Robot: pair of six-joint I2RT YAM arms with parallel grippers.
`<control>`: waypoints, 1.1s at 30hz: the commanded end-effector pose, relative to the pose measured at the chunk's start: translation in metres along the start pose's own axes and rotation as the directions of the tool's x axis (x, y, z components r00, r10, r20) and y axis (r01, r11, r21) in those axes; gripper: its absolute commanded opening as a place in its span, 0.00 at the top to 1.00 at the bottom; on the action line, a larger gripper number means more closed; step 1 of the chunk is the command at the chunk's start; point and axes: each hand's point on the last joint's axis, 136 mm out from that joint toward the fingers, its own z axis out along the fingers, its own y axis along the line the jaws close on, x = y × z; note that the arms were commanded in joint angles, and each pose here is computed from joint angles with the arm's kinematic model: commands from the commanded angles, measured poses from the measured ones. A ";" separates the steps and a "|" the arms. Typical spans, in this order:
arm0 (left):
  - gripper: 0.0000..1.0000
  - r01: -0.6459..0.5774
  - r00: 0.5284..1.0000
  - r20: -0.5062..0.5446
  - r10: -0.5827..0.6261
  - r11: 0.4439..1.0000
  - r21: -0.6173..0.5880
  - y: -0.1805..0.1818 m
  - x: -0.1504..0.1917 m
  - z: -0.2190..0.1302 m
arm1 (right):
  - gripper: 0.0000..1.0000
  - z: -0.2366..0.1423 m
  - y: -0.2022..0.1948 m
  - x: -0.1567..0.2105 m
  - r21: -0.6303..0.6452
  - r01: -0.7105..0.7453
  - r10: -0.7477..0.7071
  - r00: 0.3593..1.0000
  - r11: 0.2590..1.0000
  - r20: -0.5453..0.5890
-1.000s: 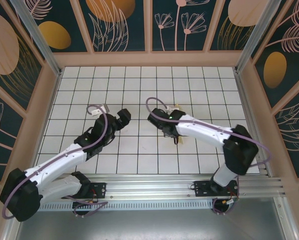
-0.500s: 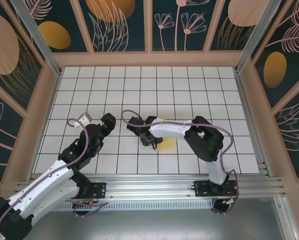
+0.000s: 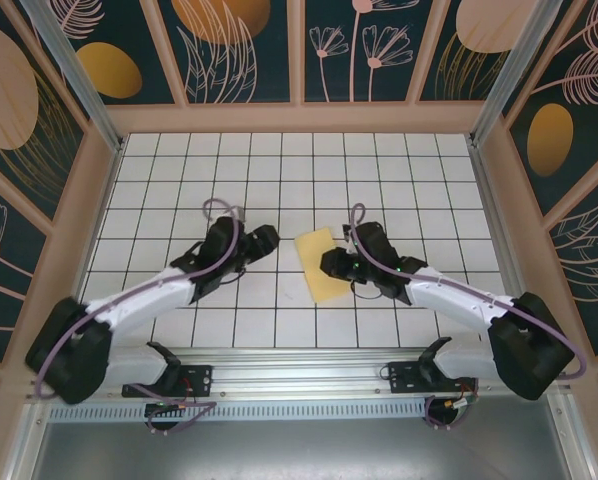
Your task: Fold a paper plane with a square sheet of paper (pick it up from the middle)
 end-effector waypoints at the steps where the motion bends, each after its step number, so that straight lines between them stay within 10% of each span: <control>1: 0.44 -0.024 0.991 -0.123 0.049 0.981 0.193 -0.048 0.010 0.024 | 0.90 -0.002 0.038 0.008 -0.235 0.023 -0.039 0.997 0.972 -0.065; 13: 0.51 0.047 0.931 -0.363 0.043 0.970 0.236 -0.057 0.055 0.097 | 0.92 0.035 0.011 0.033 -0.212 -0.008 -0.047 0.967 0.977 -0.252; 33: 0.53 0.014 0.926 -0.377 -0.012 1.000 0.004 0.015 0.079 0.134 | 0.90 0.045 -0.033 0.087 -0.117 -0.089 0.035 0.916 0.989 -0.401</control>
